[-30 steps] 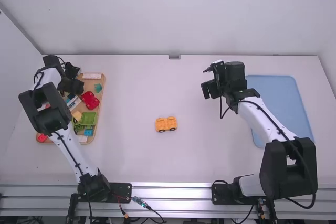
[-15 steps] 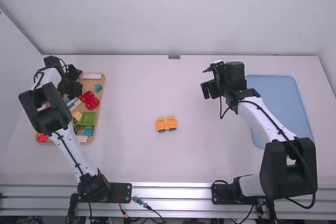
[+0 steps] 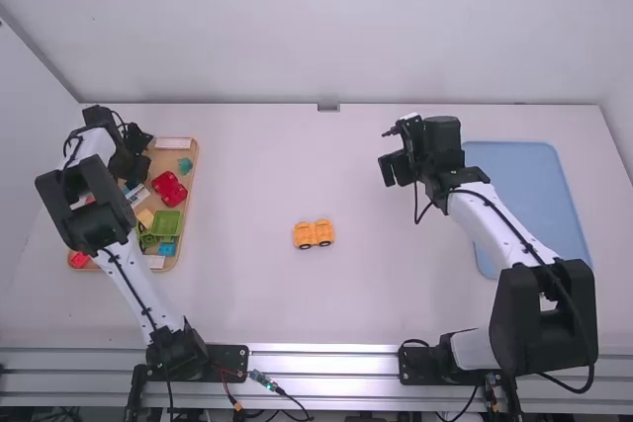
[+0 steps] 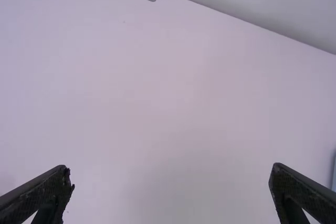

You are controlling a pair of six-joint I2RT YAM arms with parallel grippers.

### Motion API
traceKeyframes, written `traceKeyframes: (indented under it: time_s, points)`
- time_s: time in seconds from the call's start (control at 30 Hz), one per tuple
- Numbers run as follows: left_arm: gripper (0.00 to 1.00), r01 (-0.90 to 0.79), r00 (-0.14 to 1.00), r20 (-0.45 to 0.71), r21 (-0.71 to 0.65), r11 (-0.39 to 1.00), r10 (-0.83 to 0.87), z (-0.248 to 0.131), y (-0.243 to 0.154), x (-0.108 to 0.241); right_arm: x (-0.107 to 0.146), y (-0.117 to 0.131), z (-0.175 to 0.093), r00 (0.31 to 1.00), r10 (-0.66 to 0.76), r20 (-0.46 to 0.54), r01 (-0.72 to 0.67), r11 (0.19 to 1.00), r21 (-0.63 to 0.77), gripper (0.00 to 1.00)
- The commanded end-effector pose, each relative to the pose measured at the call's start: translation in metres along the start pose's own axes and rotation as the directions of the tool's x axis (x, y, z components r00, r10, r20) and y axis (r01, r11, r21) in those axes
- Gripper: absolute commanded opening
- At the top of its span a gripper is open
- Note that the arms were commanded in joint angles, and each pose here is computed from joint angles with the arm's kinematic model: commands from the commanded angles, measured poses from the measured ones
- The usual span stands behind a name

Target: Assemble lego blocks to make yellow taxi

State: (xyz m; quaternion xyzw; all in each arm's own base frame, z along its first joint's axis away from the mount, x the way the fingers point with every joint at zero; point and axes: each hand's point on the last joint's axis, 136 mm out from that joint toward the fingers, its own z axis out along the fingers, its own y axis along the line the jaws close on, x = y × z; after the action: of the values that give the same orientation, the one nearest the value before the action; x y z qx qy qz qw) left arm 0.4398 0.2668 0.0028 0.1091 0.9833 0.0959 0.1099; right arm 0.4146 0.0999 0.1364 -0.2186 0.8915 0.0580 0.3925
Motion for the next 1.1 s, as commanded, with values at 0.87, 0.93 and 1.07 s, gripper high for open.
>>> traceKeyframes:
  time_s: [0.87,0.93,1.07]
  points:
    - [0.32,0.213,0.977,0.022,0.020,0.977,-0.213,-0.0094,-0.0020,-0.0014,-0.0088,-0.0010,-0.0002,1.000,-0.007,0.014,0.007,1.000,0.005,0.99]
    - [0.33,0.274,0.961,0.020,0.022,0.961,-0.275,-0.0094,-0.0022,-0.0015,-0.0088,-0.0011,-0.0004,1.000,-0.007,0.015,0.007,1.000,0.005,0.99]
    - [0.40,0.390,0.921,0.011,0.026,0.921,-0.390,-0.0094,-0.0033,-0.0002,-0.0087,-0.0011,-0.0003,1.000,-0.007,0.014,0.007,1.000,0.005,0.99]
